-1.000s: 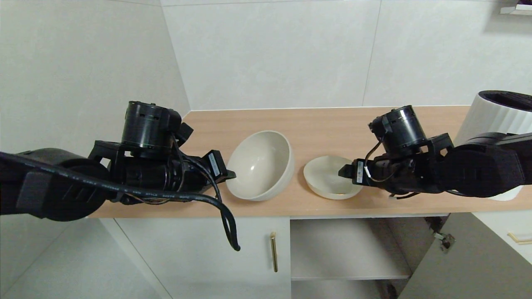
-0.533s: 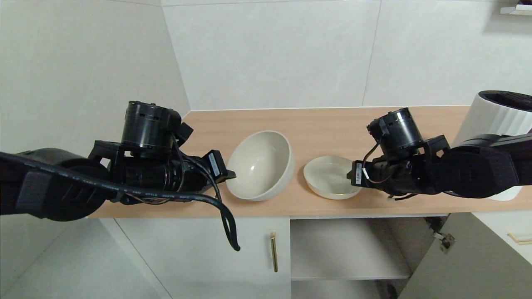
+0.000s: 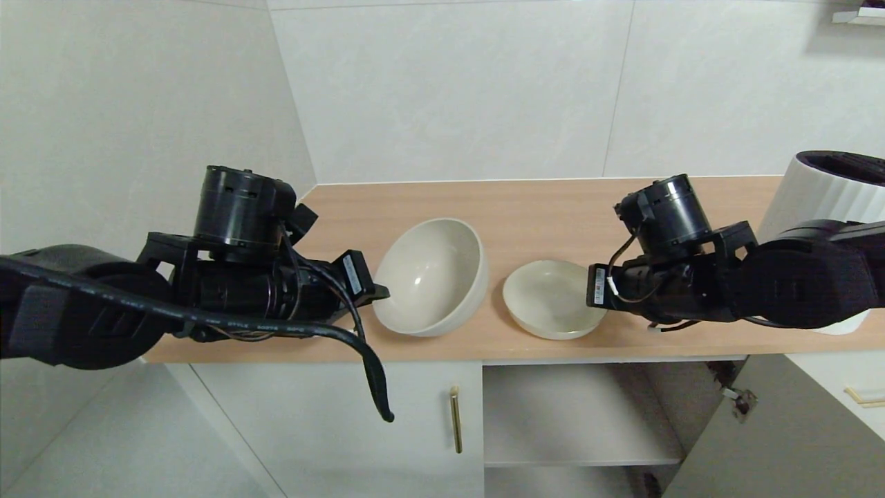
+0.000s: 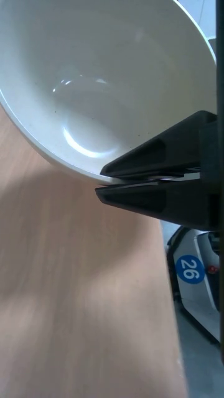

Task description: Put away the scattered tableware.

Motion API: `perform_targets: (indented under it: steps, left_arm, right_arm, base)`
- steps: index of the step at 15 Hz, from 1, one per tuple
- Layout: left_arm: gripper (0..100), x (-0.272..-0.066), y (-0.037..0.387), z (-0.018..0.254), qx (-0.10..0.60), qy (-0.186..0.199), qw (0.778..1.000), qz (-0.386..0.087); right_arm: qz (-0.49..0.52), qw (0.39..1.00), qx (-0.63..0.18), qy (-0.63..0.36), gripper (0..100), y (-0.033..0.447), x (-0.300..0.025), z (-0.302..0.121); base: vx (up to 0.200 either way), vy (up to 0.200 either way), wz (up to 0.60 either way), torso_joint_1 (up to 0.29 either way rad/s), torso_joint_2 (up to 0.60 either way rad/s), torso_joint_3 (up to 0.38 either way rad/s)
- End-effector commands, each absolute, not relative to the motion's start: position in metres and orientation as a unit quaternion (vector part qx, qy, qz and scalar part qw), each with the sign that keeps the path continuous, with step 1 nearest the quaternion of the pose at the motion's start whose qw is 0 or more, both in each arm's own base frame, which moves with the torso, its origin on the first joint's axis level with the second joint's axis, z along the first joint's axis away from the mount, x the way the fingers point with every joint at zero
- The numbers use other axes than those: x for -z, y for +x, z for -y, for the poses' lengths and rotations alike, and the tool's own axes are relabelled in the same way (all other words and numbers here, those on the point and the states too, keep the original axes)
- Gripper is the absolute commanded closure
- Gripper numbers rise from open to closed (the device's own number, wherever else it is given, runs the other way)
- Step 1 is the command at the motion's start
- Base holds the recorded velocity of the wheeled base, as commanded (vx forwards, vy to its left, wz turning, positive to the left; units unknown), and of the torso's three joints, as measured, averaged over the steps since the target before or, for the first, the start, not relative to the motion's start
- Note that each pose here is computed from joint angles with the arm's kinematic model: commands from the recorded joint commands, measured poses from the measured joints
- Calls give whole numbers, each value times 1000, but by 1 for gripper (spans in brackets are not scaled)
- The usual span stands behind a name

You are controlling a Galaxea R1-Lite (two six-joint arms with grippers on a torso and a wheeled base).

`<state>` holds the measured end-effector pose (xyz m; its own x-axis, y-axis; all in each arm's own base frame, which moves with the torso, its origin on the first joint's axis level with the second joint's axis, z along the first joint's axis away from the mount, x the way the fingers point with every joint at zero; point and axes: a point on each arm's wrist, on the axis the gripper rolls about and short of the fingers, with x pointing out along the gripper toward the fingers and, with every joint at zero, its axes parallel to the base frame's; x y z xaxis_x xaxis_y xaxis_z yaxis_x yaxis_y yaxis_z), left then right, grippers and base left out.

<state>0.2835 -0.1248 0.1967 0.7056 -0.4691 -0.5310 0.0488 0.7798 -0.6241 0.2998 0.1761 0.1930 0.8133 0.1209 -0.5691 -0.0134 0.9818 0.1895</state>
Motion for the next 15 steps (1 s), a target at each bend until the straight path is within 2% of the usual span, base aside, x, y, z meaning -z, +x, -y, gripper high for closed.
perform_targets:
  steps: [1, 6, 8, 10, 11, 15]
  left_arm:
    - [100, -209, 274, 120, 153, -299, 878, -342]
    - [100, -234, 218, 97, 175, -264, 893, -320]
    - [100, -228, 193, 88, 178, -233, 895, -337]
    - [100, -227, 186, 84, 185, -211, 899, -337]
    - [100, -223, 180, 87, 198, -186, 899, -344]
    - [100, -212, 179, 89, 205, -152, 898, -358]
  right_arm:
    - [-295, 949, -47, 97, 100, 283, -212, -167]
    - [-353, 914, -162, 119, 100, 216, -256, -133]
    - [-370, 902, -198, 103, 100, 188, -261, -125]
    - [-382, 896, -207, 91, 100, 176, -252, -125]
    - [-393, 892, -211, 72, 100, 171, -242, -125]
    - [-415, 884, -214, 33, 100, 167, -224, -122]
  base:
    - [0, 0, 0, 0, 0, 0]
    - [0, 0, 0, 0, 0, 0]
    - [0, 0, 0, 0, 0, 0]
    - [0, 0, 0, 0, 0, 0]
    - [0, 0, 0, 0, 0, 0]
    - [0, 0, 0, 0, 0, 0]
